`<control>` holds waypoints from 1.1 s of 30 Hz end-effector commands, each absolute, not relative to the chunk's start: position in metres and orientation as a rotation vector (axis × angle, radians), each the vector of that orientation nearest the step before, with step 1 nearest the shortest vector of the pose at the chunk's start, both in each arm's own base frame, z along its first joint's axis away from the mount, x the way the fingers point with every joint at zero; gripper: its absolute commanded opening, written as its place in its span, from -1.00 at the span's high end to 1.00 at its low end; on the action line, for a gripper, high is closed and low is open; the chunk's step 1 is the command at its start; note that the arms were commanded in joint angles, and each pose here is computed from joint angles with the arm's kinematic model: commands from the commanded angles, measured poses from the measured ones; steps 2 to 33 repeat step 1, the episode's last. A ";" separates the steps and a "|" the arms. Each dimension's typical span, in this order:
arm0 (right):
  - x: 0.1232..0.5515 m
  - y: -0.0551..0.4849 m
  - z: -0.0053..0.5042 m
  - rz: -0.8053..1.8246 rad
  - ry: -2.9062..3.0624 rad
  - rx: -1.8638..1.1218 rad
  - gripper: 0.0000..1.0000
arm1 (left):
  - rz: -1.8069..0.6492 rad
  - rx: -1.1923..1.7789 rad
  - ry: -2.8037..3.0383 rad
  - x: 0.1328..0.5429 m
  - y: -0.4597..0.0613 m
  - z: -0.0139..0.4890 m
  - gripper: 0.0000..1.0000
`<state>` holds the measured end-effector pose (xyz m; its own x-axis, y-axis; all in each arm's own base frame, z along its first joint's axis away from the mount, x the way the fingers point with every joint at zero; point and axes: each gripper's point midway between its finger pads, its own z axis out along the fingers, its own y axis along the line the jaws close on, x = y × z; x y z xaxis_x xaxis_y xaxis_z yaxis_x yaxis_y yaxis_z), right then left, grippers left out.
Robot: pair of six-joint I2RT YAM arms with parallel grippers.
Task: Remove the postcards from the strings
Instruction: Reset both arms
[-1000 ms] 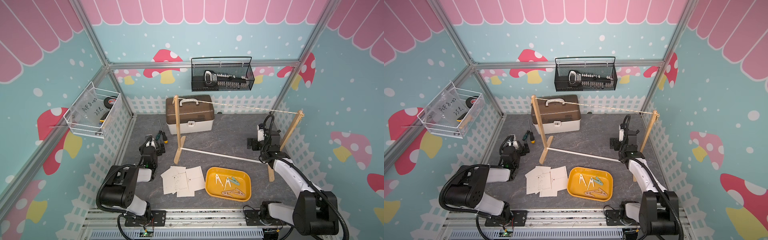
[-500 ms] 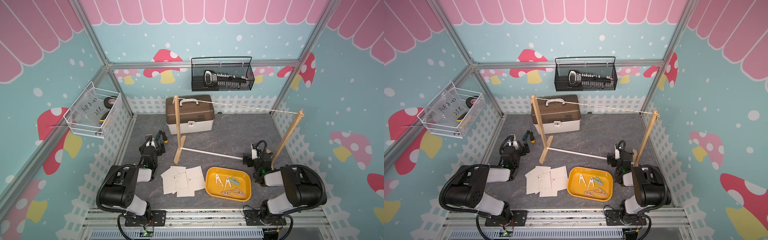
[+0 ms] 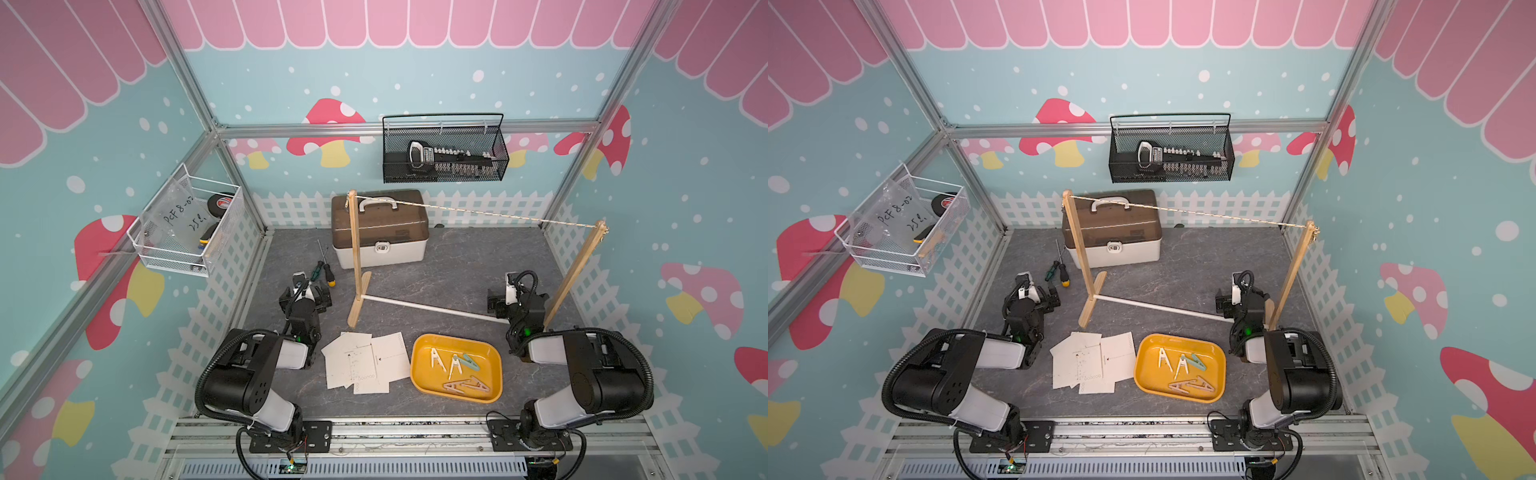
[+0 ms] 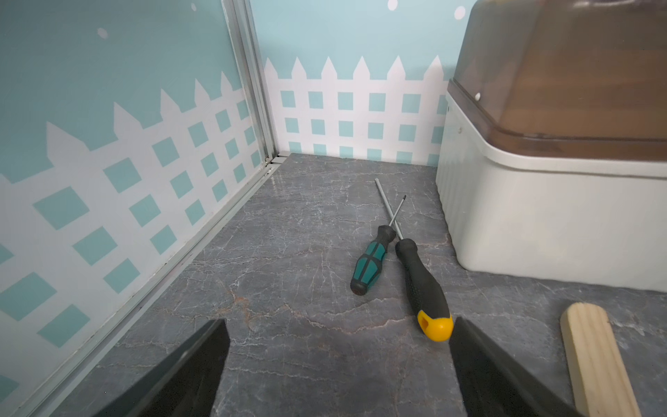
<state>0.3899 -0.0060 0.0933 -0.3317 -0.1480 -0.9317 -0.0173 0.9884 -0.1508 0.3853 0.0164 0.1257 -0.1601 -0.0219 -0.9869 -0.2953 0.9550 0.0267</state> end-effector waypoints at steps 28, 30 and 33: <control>0.394 -0.007 0.098 -0.133 1.893 -0.118 -0.97 | 0.273 -0.243 1.694 0.384 0.020 0.130 -0.99; 0.394 -0.007 0.098 -0.133 1.893 -0.118 -0.97 | 0.273 -0.243 1.694 0.384 0.020 0.130 -0.99; 0.394 -0.007 0.098 -0.133 1.893 -0.118 -0.97 | 0.273 -0.243 1.694 0.384 0.020 0.130 -0.99</control>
